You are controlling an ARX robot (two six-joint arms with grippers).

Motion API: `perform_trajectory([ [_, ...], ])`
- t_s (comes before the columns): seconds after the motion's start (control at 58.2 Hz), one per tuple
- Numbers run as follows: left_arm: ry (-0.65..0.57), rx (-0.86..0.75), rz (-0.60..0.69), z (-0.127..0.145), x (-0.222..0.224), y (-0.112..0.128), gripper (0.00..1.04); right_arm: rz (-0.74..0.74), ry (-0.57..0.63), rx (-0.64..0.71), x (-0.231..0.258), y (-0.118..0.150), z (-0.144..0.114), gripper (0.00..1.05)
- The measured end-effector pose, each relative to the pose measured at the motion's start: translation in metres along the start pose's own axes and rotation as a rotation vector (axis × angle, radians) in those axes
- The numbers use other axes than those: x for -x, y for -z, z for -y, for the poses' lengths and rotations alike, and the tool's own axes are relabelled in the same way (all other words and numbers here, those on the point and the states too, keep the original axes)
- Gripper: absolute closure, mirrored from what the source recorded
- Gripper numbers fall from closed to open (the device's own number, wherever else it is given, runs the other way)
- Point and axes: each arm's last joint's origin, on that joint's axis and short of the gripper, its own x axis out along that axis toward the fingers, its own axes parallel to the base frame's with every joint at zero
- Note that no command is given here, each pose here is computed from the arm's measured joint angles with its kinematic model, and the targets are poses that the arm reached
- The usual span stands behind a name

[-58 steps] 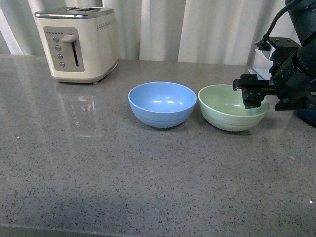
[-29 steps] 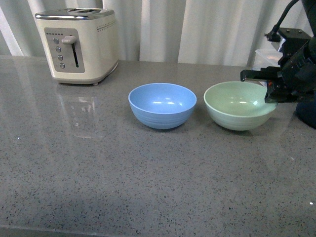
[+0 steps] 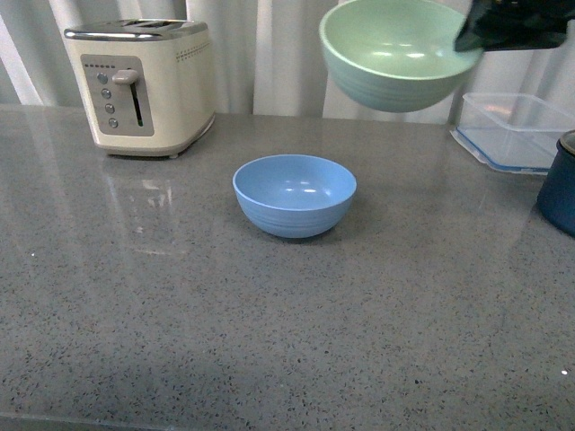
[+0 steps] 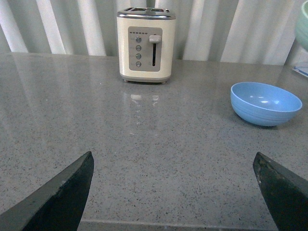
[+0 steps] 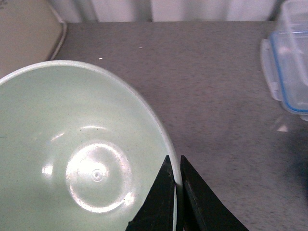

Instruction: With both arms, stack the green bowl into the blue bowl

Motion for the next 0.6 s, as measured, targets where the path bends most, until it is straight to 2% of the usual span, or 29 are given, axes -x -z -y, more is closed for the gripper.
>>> perform_trajectory([
  [0.12, 0.000, 0.000, 0.000, 0.000, 0.000, 0.000, 0.07, -0.025, -0.046, 0.019, -0.017, 0.011, -0.026, 1.04],
  [0.241, 0.000, 0.000, 0.000, 0.000, 0.000, 0.000, 0.07, -0.056, -0.048, 0.032, -0.035, 0.021, -0.038, 1.04],
  [0.601, 0.000, 0.000, 0.000, 0.000, 0.000, 0.000, 0.07, -0.152, 0.017, 0.038, -0.082, 0.055, -0.043, 1.04],
])
